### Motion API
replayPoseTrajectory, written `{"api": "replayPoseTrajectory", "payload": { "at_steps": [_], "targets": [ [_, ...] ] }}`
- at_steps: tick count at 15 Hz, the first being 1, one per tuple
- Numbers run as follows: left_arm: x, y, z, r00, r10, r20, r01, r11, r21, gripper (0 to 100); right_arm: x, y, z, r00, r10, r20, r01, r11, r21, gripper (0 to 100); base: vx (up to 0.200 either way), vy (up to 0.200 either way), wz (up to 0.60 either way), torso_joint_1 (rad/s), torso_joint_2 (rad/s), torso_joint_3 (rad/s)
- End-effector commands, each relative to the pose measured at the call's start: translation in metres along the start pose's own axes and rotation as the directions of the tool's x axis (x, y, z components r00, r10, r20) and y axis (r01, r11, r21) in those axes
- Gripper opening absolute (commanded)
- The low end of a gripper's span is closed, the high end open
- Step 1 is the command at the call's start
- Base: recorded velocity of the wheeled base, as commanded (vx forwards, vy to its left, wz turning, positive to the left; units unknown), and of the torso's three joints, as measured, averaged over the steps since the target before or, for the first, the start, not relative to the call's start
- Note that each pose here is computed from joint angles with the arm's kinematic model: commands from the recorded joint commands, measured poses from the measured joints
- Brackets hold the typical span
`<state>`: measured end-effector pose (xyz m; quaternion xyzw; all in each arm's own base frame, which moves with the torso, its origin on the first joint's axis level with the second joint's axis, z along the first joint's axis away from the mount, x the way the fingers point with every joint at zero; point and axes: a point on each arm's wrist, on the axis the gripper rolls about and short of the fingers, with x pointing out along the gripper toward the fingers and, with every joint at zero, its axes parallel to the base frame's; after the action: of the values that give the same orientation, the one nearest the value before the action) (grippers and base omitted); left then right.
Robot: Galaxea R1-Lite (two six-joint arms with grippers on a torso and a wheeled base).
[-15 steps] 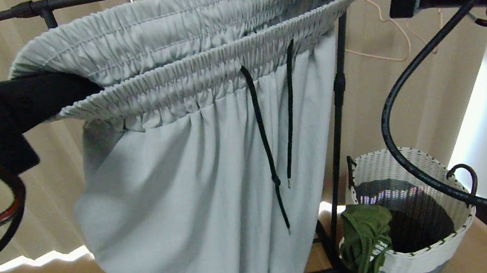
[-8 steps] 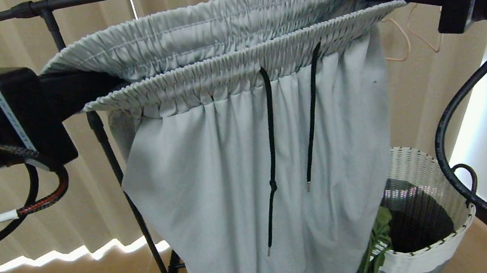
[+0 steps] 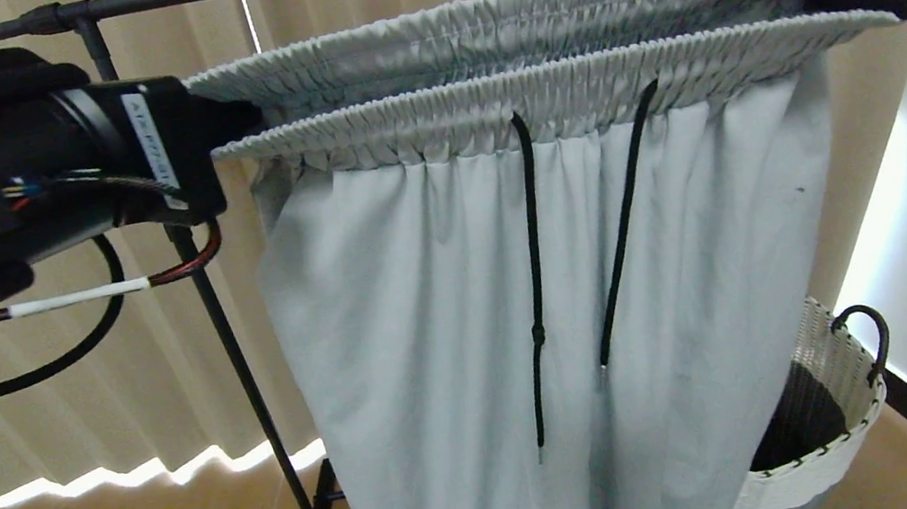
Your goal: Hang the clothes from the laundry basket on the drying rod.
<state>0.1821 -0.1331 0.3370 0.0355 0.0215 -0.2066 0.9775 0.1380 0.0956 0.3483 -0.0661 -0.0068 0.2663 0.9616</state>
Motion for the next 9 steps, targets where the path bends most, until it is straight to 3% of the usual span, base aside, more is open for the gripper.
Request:
{"api": "replayPoseTrajectory", "payload": {
  "at_steps": [1,5,7,9],
  "targets": [
    [0.040,-0.002,-0.017,0.996,0.032,-0.078,-0.031,0.999,0.005,0,-0.039,0.000,-0.007,0.999,0.021,0.039,-0.019,0.999,-0.046,0,0.000,0.000,0.00,0.000,0.00,0.000],
    [0.045,-0.020,-0.020,0.999,-0.028,-0.028,0.027,0.999,-0.030,0,-0.046,0.010,-0.019,0.994,0.108,0.024,-0.106,0.993,-0.054,0,0.000,0.000,0.00,0.000,0.00,0.000],
    [0.041,-0.019,-0.019,0.999,-0.023,-0.027,0.022,0.999,-0.029,0,-0.042,0.011,-0.020,0.993,0.117,0.013,-0.116,0.992,-0.055,0,0.000,0.000,0.00,0.000,0.00,0.000],
    [0.015,-0.012,-0.016,0.999,-0.023,-0.028,0.022,0.999,-0.028,0,-0.028,0.012,-0.022,0.995,0.103,-0.014,-0.104,0.993,-0.054,0,0.000,0.000,0.00,0.000,0.00,0.000]
  ]
}}
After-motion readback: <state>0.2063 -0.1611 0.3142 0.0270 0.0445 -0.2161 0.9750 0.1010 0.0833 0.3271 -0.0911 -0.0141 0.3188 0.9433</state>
